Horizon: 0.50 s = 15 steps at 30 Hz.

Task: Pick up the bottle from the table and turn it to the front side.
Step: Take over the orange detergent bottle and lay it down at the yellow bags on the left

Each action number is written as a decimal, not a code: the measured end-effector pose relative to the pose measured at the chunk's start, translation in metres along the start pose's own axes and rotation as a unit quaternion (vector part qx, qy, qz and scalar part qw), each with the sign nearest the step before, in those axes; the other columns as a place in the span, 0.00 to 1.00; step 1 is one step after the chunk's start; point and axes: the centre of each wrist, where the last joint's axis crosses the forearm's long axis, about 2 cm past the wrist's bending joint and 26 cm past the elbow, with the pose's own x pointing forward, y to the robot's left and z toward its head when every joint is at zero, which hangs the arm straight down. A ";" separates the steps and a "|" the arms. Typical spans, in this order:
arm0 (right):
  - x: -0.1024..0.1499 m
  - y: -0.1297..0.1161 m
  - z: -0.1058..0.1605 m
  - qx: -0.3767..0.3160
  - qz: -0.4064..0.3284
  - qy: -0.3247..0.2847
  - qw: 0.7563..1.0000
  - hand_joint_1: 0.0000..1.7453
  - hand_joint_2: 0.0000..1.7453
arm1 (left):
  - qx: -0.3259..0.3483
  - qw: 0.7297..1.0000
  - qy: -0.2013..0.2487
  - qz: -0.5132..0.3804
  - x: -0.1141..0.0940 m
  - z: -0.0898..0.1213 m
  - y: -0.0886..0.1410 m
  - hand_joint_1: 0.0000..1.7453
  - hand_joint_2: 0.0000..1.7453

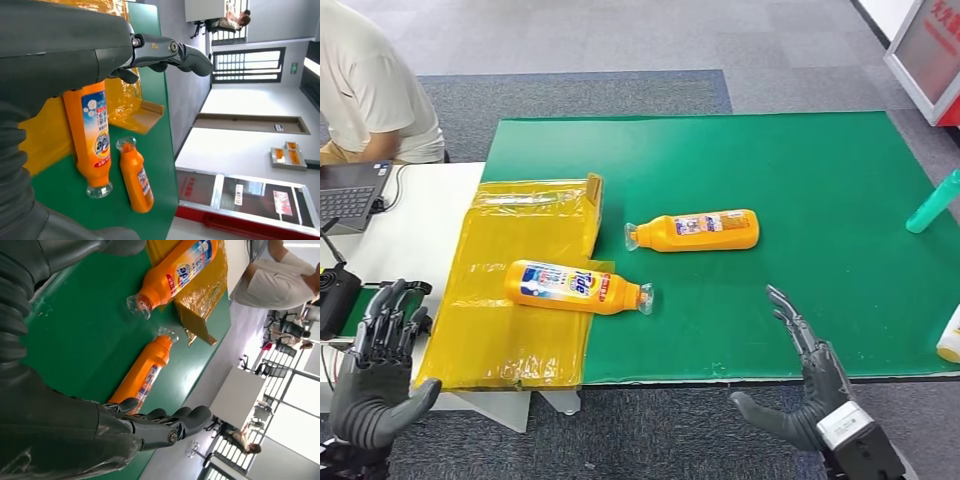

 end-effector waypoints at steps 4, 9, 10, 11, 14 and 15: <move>-0.004 0.001 0.002 -0.016 0.006 0.022 1.000 0.00 0.75 | -0.002 1.000 0.010 -0.015 0.002 0.005 0.003 0.00 1.00; -0.008 -0.001 0.007 -0.031 0.009 0.038 0.999 0.00 1.00 | 0.005 0.999 0.028 -0.033 0.001 0.012 0.001 0.00 1.00; -0.009 -0.002 0.008 -0.034 0.009 0.041 0.999 0.00 1.00 | 0.007 0.999 0.029 -0.036 0.001 0.013 0.000 0.00 1.00; -0.009 -0.003 0.009 -0.036 0.009 0.044 0.998 0.00 1.00 | 0.009 0.999 0.030 -0.039 0.001 0.014 0.000 0.00 1.00; -0.011 -0.005 0.012 -0.040 0.008 0.049 0.998 0.00 1.00 | 0.013 0.998 0.029 -0.055 0.002 0.015 0.000 0.00 1.00; -0.011 -0.005 0.013 -0.042 0.008 0.050 0.998 0.00 1.00 | 0.015 0.997 0.029 -0.066 0.003 0.015 -0.001 0.00 1.00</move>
